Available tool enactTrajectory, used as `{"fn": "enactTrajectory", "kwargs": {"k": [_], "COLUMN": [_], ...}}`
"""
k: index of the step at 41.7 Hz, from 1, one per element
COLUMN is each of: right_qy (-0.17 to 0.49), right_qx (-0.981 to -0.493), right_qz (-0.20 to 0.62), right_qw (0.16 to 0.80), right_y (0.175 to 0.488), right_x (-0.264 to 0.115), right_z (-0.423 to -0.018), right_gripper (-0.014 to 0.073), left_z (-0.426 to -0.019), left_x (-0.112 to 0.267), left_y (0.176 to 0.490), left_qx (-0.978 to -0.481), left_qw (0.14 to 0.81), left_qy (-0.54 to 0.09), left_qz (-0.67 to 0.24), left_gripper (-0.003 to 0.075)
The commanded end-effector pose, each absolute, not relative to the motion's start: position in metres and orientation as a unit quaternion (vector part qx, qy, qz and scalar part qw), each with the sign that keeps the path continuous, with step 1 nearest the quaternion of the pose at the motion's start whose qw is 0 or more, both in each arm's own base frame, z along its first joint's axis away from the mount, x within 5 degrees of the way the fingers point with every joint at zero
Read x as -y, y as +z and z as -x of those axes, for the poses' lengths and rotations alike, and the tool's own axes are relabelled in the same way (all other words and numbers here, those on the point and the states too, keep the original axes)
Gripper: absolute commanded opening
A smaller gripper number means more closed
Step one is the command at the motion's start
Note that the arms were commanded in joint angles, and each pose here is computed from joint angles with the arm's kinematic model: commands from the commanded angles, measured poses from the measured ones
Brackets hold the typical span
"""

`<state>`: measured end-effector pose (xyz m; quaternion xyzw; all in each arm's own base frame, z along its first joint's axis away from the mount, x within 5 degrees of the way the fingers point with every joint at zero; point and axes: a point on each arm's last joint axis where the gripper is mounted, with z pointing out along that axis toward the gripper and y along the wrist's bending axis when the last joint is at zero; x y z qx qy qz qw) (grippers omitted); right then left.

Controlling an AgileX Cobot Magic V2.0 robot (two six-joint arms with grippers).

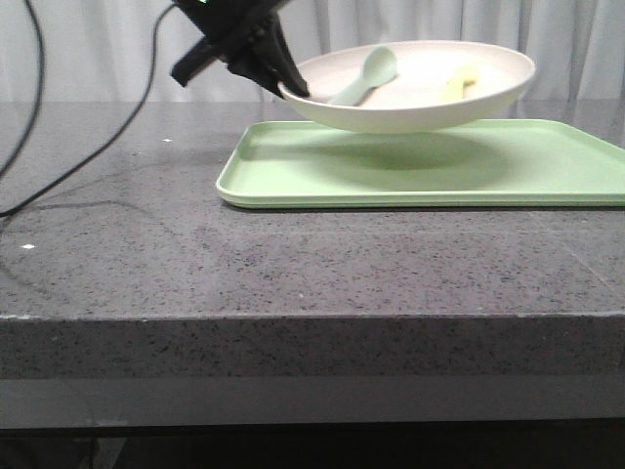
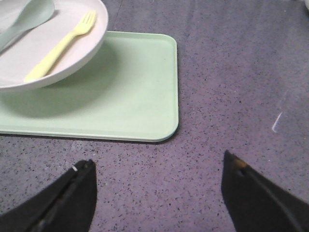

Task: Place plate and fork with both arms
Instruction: 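Carry the plate over the green tray and lower it down, then open the left gripper and withdraw it upward from the plate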

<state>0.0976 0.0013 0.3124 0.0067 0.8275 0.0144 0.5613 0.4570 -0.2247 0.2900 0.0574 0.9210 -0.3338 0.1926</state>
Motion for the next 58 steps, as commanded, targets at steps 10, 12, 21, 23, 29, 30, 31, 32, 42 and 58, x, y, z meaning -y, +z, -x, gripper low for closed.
{"fn": "enactTrajectory", "kwargs": {"k": [10,12,21,23,29,30,31,32,42,58], "right_qy": [0.009,0.009,0.009,0.009,0.009,0.009,0.009,0.009,0.009,0.009], "right_qx": [-0.804,-0.804,-0.805,-0.805,-0.805,-0.805,-0.805,-0.805,-0.805,-0.807], "right_qz": [-0.004,-0.004,-0.004,-0.004,-0.004,-0.004,-0.004,-0.004,-0.004,-0.003], "right_qw": [0.595,0.595,0.594,0.594,0.594,0.594,0.594,0.594,0.594,0.591], "right_y": [0.327,0.327,0.327,0.327,0.327,0.327,0.327,0.327,0.327,0.327], "right_x": [-0.001,-0.001,-0.001,-0.001,-0.001,-0.001,-0.001,-0.001,-0.001,-0.001], "right_z": [-0.101,-0.101,-0.101,-0.101,-0.101,-0.101,-0.101,-0.101,-0.101,-0.100], "right_gripper": [0.0561,0.0561,0.0561,0.0561,0.0561,0.0561,0.0561,0.0561,0.0561,0.0561], "left_z": [-0.449,-0.448,-0.442,-0.441,-0.435,-0.435,-0.435,-0.434,-0.431,-0.416], "left_x": [0.270,0.273,0.280,0.282,0.285,0.285,0.285,0.285,0.287,0.277], "left_y": [0.324,0.323,0.318,0.317,0.315,0.315,0.315,0.315,0.313,0.345], "left_qx": [-0.898,-0.900,-0.916,-0.917,-0.924,-0.924,-0.925,-0.925,-0.930,-0.924], "left_qw": [0.230,0.236,0.238,0.237,0.220,0.219,0.217,0.214,0.201,0.232], "left_qy": [-0.375,-0.367,-0.321,-0.321,-0.314,-0.314,-0.313,-0.313,-0.309,-0.292], "left_qz": [0.009,0.003,0.009,0.007,-0.001,-0.001,-0.001,-0.001,-0.010,-0.090], "left_gripper": [-0.0018,-0.0018,-0.0018,-0.0018,-0.0017,-0.0017,-0.0017,-0.0015,0.0160,0.0388]}}
